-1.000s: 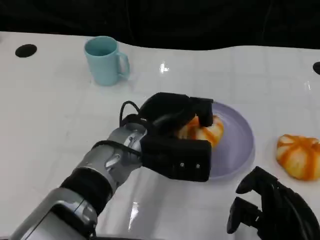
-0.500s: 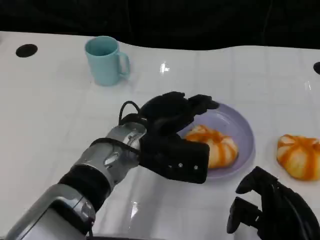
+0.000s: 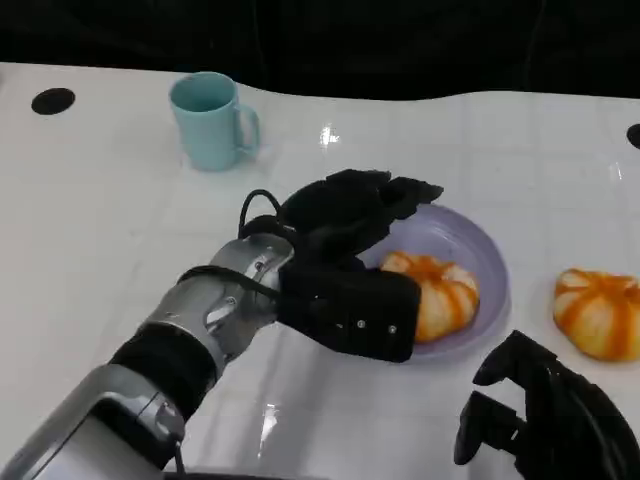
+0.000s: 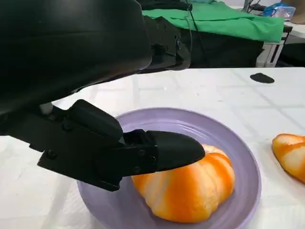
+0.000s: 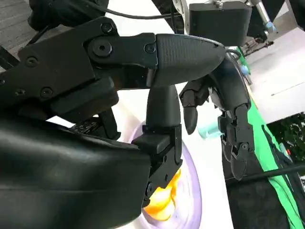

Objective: Grasp the bread from the table and place it into the plate.

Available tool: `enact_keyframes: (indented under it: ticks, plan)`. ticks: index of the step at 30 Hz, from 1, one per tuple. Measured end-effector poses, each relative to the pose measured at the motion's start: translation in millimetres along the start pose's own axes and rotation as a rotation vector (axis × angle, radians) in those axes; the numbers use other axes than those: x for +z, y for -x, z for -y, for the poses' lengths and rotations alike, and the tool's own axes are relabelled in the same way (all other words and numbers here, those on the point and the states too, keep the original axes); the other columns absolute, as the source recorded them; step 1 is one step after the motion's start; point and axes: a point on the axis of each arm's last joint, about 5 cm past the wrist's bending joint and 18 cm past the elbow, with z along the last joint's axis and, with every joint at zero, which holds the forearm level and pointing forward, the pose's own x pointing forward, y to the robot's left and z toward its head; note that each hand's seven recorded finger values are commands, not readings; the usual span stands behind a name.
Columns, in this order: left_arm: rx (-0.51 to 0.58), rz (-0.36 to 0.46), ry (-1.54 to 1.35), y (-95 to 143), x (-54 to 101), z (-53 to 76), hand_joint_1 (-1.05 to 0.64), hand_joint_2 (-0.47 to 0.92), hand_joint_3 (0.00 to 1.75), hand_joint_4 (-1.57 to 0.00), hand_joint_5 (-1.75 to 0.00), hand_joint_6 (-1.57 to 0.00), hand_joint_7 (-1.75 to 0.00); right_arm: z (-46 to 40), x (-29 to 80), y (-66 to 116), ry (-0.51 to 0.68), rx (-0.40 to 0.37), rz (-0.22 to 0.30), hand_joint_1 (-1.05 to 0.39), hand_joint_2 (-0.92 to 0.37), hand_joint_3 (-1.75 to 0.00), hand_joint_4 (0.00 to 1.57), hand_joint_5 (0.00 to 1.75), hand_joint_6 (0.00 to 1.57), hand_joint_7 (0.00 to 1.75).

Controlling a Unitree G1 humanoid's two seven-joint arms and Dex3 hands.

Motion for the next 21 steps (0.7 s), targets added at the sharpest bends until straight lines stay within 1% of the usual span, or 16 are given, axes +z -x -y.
enact_keyframes:
  ticks: [3,7,10,15,18,21]
  plan:
    - [0.000,-0.004,0.001,1.6,-1.6,0.8,-0.84,0.92,0.60,-0.05,-0.12,-0.05,-0.25,0.0,0.0,0.0,0.000,0.000,0.000,-0.54,-0.92,-0.51,0.77,1.75,0.46,1.75]
    - [0.054,0.000,0.175,12.6,-7.9,6.5,-0.82,0.92,0.56,-0.08,-0.15,-0.08,-0.24,0.0,0.1,0.2,0.002,-0.001,0.000,-0.55,-0.92,-0.50,0.75,1.75,0.45,1.75]
    - [0.050,-0.008,0.240,19.6,-13.2,10.1,-0.80,0.92,0.55,-0.09,-0.17,-0.09,-0.23,0.0,0.2,0.2,0.002,-0.001,0.001,-0.55,-0.92,-0.50,0.75,1.75,0.45,1.75]
    - [0.073,0.000,0.275,31.7,-22.2,6.5,-0.80,0.92,0.55,-0.11,-0.19,-0.11,-0.21,0.3,0.4,0.2,0.002,-0.001,0.002,-0.55,-0.92,-0.49,0.75,1.75,0.46,1.74]
    - [0.079,0.004,0.289,38.0,-25.1,6.8,-0.80,0.92,0.55,-0.12,-0.21,-0.13,-0.21,0.8,0.7,0.3,0.004,-0.002,0.002,-0.54,-0.92,-0.49,0.74,1.75,0.45,1.75]
    - [0.087,0.008,0.316,43.2,-26.8,7.0,-0.76,0.92,0.50,-0.17,-0.26,-0.20,-0.21,1.5,1.1,0.5,0.007,-0.004,0.001,-0.54,-0.92,-0.49,0.74,1.75,0.45,1.75]
